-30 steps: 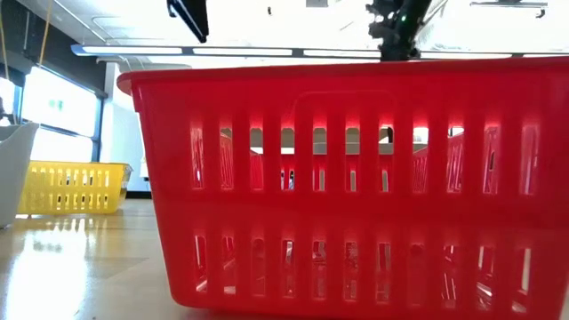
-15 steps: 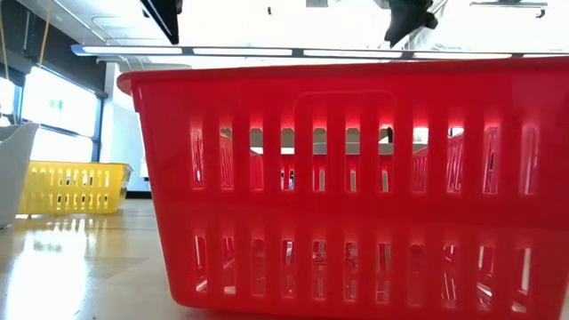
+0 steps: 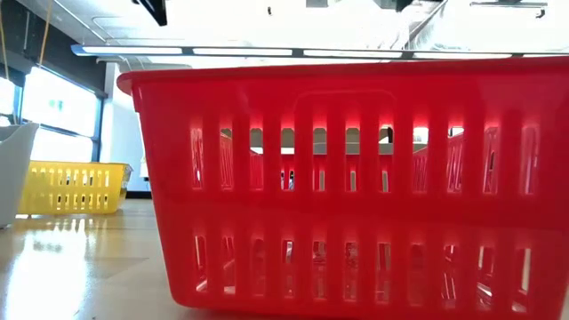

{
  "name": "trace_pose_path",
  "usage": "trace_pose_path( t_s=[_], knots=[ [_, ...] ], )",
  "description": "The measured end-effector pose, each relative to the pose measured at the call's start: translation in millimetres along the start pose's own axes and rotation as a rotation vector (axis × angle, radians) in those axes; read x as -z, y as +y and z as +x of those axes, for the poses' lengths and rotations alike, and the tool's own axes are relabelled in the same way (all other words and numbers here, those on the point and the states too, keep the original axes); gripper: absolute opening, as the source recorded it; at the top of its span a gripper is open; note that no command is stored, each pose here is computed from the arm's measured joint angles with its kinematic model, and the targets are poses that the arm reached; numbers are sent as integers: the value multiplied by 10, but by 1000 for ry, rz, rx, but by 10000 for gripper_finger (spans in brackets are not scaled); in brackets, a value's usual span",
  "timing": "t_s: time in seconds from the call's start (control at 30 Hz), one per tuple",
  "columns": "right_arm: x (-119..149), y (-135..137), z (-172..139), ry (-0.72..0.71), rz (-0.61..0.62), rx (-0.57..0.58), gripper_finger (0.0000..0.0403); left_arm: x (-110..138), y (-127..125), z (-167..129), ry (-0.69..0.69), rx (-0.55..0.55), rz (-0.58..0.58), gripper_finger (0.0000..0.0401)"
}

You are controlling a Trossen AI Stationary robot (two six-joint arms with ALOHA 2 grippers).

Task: Stack baskets on shelf by color
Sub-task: Stack the bottom red bin on top of the red bin on the shelf

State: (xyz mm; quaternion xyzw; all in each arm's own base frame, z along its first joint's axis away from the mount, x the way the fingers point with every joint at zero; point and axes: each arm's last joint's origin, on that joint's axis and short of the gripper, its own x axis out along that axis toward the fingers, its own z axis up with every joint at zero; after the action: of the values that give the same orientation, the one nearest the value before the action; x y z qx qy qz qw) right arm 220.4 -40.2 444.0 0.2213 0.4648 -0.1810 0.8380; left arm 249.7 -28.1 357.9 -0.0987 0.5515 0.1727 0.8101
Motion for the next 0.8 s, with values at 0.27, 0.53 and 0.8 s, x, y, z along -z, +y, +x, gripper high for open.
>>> trace_pose_path(
  t_s=[0.27,0.53,0.8],
  knots=[
    [236,433,-21,11,-24,-34,87,-59,-33,-3,-62,30,-10,145],
    [392,815,124,39,-44,-19,87,-61,-34,-3,-64,29,44,145],
    [458,1094,393,109,-92,5,87,-54,-41,-3,-60,28,51,145]
  ],
)
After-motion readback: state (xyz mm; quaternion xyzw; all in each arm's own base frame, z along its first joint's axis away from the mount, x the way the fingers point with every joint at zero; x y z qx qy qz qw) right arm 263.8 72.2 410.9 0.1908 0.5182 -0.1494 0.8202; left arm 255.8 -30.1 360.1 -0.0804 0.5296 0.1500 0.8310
